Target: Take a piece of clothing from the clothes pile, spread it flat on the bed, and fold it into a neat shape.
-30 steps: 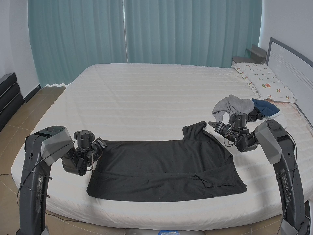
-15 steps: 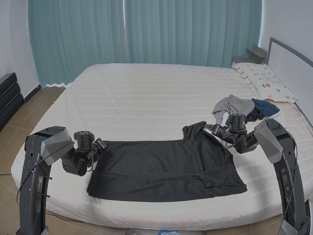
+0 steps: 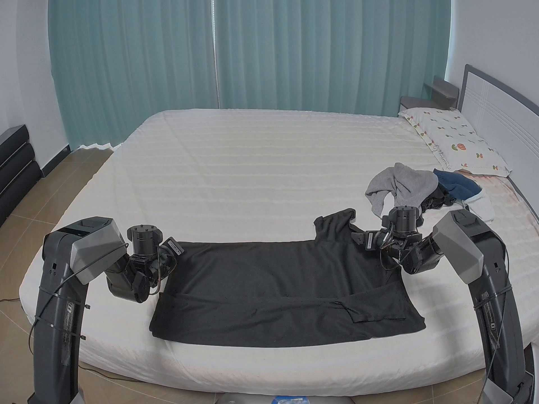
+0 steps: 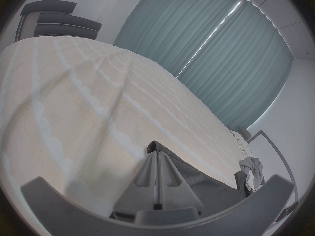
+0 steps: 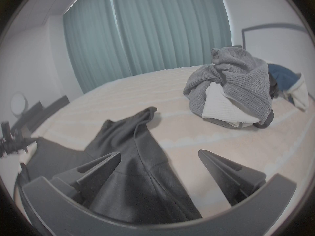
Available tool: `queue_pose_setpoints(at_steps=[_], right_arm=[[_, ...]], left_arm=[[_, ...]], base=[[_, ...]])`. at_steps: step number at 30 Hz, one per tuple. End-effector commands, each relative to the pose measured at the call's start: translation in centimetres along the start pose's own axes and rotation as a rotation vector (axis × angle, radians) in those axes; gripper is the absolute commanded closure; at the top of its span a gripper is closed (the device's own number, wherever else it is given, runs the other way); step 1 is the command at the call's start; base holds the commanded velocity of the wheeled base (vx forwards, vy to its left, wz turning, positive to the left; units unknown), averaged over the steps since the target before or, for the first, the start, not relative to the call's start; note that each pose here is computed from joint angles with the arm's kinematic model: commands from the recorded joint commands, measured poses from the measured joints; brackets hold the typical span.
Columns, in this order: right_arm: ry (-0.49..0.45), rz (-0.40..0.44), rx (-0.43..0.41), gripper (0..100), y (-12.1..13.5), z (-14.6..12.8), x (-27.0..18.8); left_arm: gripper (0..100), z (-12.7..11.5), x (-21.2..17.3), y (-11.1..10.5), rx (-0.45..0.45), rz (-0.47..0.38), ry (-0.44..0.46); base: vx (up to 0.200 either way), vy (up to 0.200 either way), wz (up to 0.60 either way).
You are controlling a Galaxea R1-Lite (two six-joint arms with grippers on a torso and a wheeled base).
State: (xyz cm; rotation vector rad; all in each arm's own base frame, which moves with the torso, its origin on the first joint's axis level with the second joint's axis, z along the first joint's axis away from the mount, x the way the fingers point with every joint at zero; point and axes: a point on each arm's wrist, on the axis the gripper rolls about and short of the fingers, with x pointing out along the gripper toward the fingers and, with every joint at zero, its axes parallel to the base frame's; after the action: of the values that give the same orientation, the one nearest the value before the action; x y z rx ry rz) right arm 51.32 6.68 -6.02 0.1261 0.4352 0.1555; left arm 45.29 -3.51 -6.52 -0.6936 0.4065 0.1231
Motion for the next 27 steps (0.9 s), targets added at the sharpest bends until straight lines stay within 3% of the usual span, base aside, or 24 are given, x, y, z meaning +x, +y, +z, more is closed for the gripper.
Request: queue_pose_setpoints(at_steps=[1, 9, 14, 17, 20, 27], right_arm=[[0.044, -0.057, -0.07, 0, -0.6, -2.4, 0.6], [0.036, -0.125, -0.076, 0, -2.3, -2.0, 0.6], [-0.028, -0.191, -0.046, 0, -5.3, -0.3, 0.6], [-0.049, -0.183, -0.03, 0, -5.4, 0.3, 0.4], [-0.11, -0.137, 0.081, 0, -4.4, 1.6, 0.2], [-0.13, -0.098, 0.141, 0, -3.8, 2.1, 0.1]], left_arm=[[100, -0.1, 0.1, 0.1, 0.0, 0.001, 0.001], [100, -0.1, 0.1, 0.1, 0.0, 0.002, 0.0], [100, -0.1, 0.1, 0.1, 0.0, 0.001, 0.001], [100, -0.1, 0.1, 0.1, 0.0, 0.001, 0.001], [100, -0.1, 0.1, 0.1, 0.0, 0.001, 0.001], [100, -0.1, 0.1, 0.1, 0.0, 0.002, 0.0]], base=[[0.0, 0.0, 0.0], [0.0, 0.0, 0.0], [0.0, 0.0, 0.0], [0.0, 0.0, 0.0], [0.0, 0.0, 0.0], [0.0, 0.0, 0.0]])
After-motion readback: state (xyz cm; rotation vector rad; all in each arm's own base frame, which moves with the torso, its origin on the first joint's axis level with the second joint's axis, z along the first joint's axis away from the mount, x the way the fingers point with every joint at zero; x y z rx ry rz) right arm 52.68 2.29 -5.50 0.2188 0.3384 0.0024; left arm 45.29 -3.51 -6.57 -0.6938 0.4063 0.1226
